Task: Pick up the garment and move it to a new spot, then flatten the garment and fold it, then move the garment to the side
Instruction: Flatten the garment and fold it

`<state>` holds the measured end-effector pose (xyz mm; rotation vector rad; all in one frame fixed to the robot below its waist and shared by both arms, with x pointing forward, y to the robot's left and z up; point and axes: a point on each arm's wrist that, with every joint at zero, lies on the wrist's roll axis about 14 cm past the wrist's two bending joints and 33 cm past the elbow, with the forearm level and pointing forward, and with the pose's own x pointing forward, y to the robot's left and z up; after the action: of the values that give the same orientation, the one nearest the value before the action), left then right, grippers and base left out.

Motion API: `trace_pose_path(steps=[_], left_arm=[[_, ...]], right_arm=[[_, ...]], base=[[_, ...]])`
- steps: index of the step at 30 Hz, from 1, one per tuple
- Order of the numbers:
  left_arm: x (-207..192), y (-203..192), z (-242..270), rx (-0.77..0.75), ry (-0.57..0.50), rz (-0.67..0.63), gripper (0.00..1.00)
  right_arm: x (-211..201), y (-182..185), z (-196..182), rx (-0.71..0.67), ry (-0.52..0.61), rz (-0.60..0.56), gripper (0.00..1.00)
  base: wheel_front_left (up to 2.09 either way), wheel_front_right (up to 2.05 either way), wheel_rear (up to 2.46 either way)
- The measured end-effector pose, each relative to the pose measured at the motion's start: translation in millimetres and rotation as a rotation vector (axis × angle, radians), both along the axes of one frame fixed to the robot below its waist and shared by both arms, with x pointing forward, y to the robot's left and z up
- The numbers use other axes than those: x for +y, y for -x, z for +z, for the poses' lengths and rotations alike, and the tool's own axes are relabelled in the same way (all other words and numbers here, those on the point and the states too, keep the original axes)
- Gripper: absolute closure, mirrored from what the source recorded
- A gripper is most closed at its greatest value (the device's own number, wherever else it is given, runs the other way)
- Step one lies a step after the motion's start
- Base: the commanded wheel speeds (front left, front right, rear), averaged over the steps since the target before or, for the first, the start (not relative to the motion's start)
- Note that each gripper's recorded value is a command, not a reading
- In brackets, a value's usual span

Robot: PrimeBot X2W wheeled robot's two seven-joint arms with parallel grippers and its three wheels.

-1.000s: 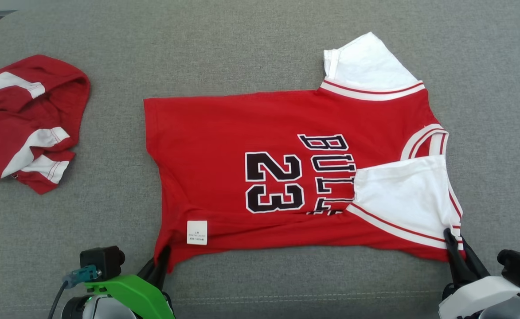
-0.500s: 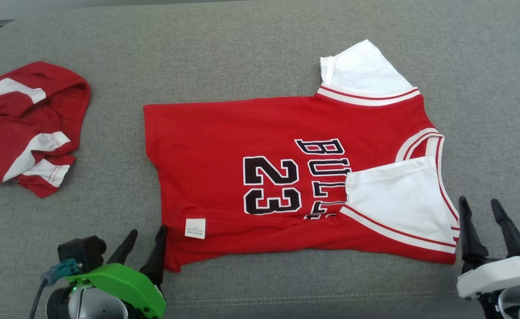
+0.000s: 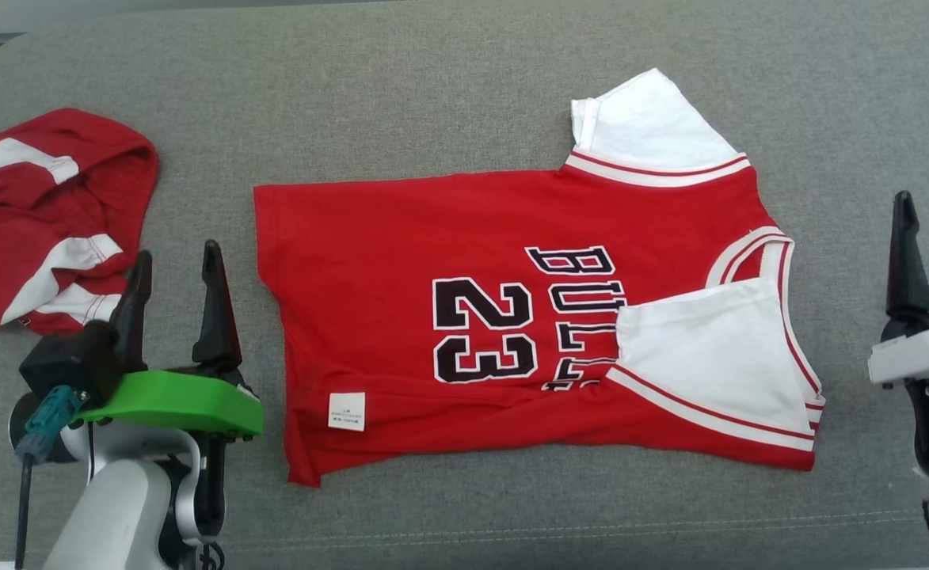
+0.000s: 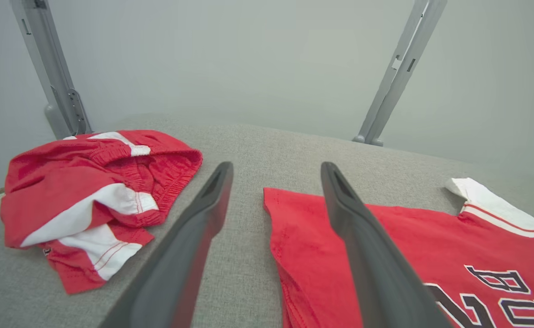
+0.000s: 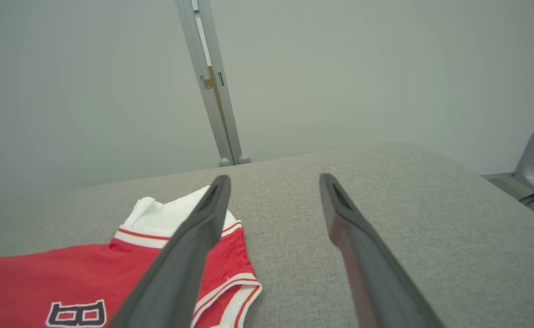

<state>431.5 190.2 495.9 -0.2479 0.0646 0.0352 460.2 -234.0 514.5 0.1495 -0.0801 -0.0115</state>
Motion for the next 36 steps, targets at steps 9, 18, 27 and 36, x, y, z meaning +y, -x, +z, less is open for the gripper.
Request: trace_pose_path(steps=[9, 18, 27, 36], left_arm=[[-12.5, -36.5, 11.4, -0.068, -0.040, -0.050, 0.00], [-30.5, -69.6, -28.1, 0.091, -0.034, -0.178, 0.00], [-32.5, -90.4, -81.2, 0.303, -0.009, -0.246, 0.00], [-20.3, -104.0, -118.8, 0.431, 0.038, -0.232, 0.00]], right_arm=[[-2.8, -55.2, 11.1, -0.019, 0.029, 0.028, 0.00], [24.2, -118.7, -7.8, 0.088, 0.094, 0.147, 0.00], [64.8, -171.3, -43.6, 0.236, 0.161, 0.282, 0.00], [103.0, -199.6, -97.1, 0.399, 0.223, 0.393, 0.00]], base=[[0.00, 0.00, 0.00], [0.00, 0.00, 0.00], [0.00, 0.00, 0.00], [0.00, 0.00, 0.00]])
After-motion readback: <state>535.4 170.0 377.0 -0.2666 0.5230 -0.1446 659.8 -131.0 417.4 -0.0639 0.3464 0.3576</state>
